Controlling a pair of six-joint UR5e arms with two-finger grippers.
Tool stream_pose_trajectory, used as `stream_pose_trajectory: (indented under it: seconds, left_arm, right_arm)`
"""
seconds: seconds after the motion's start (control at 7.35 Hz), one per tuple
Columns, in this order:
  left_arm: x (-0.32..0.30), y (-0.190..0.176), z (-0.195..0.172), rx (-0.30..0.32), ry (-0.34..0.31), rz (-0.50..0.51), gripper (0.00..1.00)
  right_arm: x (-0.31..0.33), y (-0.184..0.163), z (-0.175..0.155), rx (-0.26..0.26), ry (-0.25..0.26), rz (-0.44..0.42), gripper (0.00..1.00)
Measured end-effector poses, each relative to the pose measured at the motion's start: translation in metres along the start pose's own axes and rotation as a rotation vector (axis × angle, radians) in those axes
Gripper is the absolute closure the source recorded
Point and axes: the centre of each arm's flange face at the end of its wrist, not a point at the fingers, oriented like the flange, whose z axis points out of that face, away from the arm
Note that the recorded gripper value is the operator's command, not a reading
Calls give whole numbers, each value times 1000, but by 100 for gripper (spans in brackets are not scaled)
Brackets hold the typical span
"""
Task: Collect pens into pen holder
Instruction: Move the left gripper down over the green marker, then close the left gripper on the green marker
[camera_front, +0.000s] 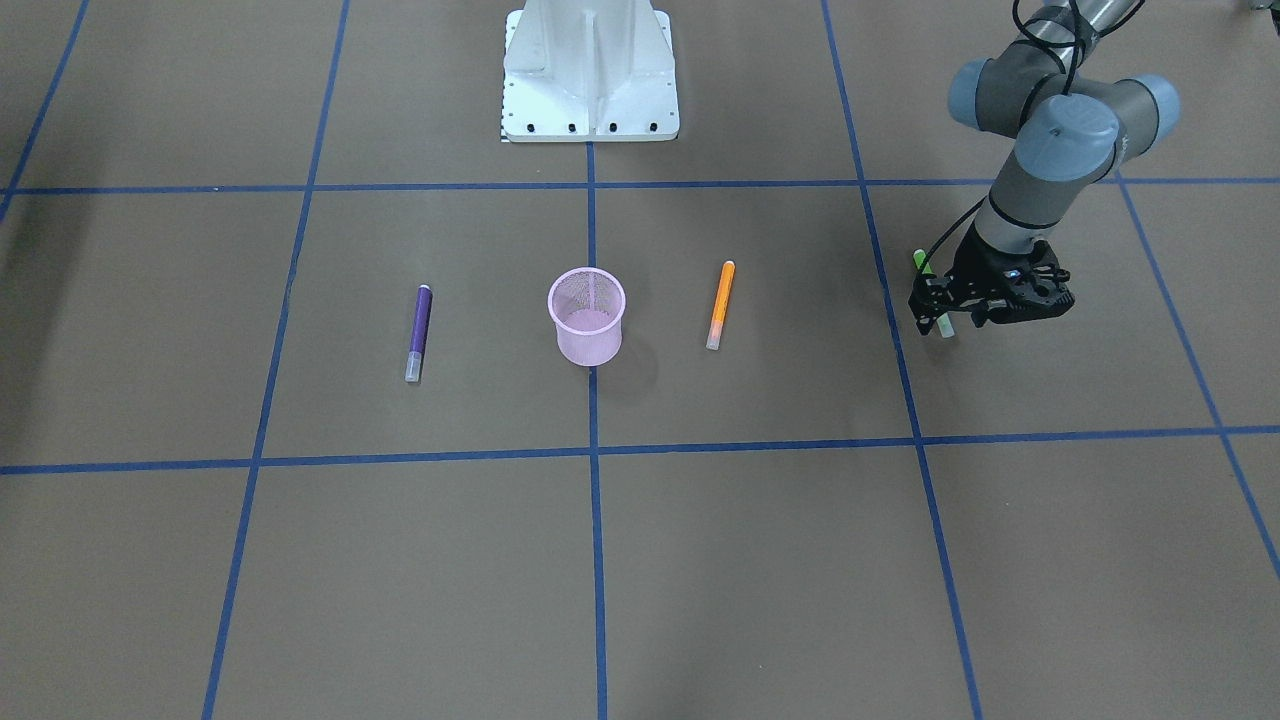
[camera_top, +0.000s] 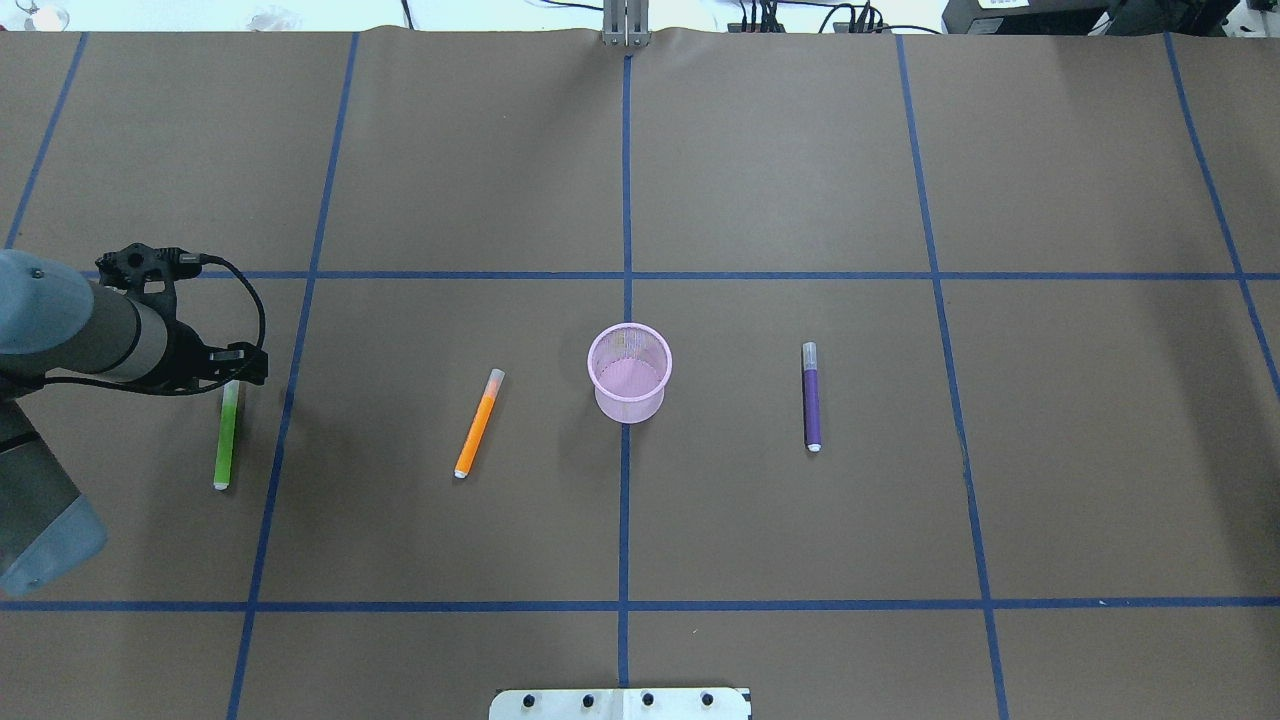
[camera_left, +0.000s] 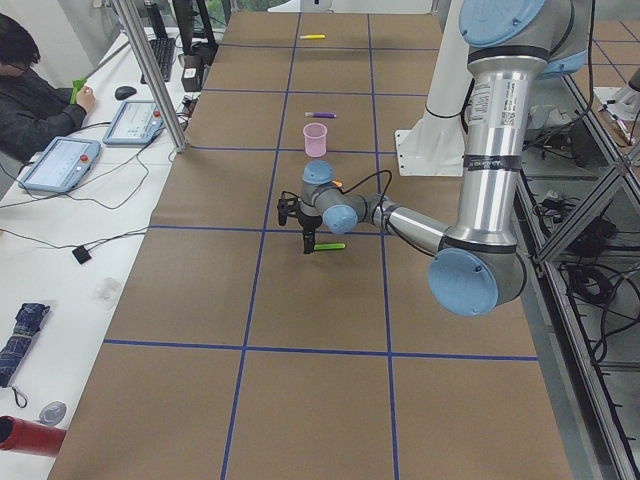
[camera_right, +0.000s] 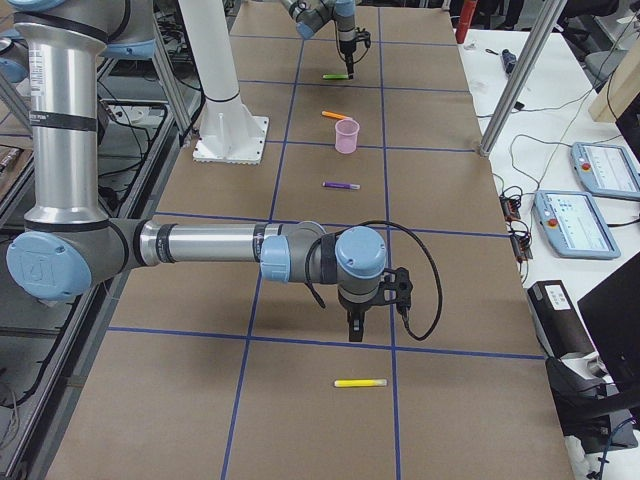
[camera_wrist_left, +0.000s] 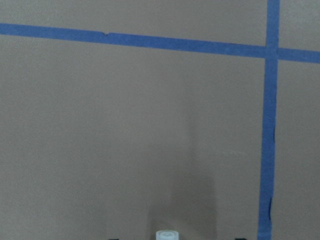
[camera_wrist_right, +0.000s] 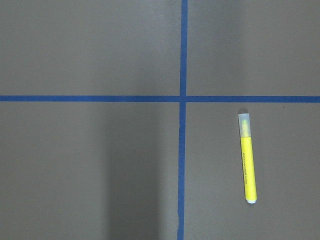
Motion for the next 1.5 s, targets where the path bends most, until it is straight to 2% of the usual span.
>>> stream_pose_trajectory:
  seconds: [0.27, 0.68, 1.5]
  left_arm:
    - [-1, 0, 4, -4, -6, -1, 31]
    - [-1, 2, 5, -9, -10, 0, 35]
    - [0, 6, 5, -40, 4, -1, 36]
  right_arm:
    - [0, 0, 0, 1, 0, -1, 0]
    - [-1, -1, -1, 2, 0, -2, 0]
    - [0, -1, 0, 0, -3, 0, 0]
